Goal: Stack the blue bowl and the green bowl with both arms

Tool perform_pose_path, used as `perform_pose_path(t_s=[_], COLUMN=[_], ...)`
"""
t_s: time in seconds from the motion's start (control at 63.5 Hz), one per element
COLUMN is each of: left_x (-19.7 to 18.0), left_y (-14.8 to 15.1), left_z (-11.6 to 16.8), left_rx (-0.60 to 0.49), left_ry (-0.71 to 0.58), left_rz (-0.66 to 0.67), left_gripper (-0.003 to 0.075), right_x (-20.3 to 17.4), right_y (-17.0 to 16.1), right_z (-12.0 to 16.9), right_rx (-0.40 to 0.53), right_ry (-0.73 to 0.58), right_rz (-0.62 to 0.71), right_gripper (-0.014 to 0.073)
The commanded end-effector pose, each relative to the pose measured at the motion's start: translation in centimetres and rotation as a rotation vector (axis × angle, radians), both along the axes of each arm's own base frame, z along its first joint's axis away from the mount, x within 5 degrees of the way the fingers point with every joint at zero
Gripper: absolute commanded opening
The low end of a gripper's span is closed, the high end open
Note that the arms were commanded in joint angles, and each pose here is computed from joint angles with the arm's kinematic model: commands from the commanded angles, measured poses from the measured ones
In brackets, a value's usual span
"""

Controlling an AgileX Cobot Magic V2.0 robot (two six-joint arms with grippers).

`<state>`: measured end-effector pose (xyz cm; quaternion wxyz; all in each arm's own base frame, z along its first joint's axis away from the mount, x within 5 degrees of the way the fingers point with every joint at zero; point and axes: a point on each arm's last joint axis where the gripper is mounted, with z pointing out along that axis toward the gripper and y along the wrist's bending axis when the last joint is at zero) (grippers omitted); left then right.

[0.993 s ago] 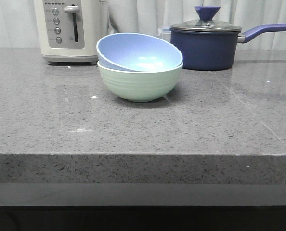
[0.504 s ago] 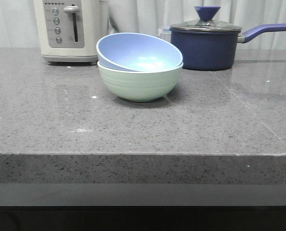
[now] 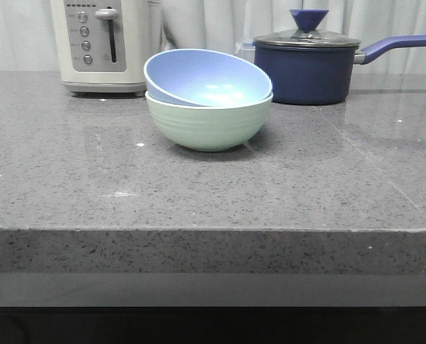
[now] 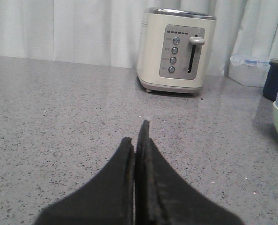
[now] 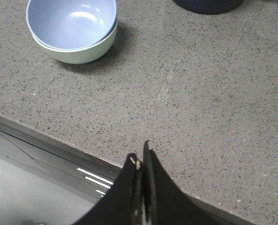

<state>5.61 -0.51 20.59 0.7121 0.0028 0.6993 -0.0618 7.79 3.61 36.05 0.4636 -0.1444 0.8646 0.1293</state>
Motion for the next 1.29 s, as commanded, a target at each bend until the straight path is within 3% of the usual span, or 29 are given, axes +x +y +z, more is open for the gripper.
perform_pose_path(t_s=[0.0, 0.426, 0.583, 0.756, 1.024, 1.277], left_x=[-0.2, -0.2, -0.2, -0.2, -0.2, -0.2], left_y=[0.0, 0.0, 0.0, 0.0, 0.0, 0.0], left_z=[0.8, 0.8, 0.8, 0.8, 0.8, 0.7], left_rx=[-0.011, -0.011, -0.011, -0.011, -0.011, -0.011], left_ry=[-0.101, -0.101, -0.101, -0.101, -0.101, -0.1], left_rz=[0.001, 0.001, 0.001, 0.001, 0.001, 0.001], left_gripper=[-0.002, -0.002, -0.002, -0.002, -0.002, -0.002], right_x=[0.2, -0.4, -1.7, -3.1, -2.9, -2.5], right_y=[0.0, -0.6, -2.0, -2.9, -3.5, -3.7], right_z=[1.2, 0.0, -1.5, -5.0, -11.1, -14.3], right_rx=[0.024, 0.031, 0.06, -0.017, 0.037, 0.06], right_ry=[-0.079, -0.082, -0.292, -0.516, -0.629, -0.749], right_rz=[-0.01, -0.049, -0.168, -0.248, -0.382, -0.416], right_gripper=[-0.0054, -0.0054, -0.0059, -0.0059, -0.0059, -0.0064])
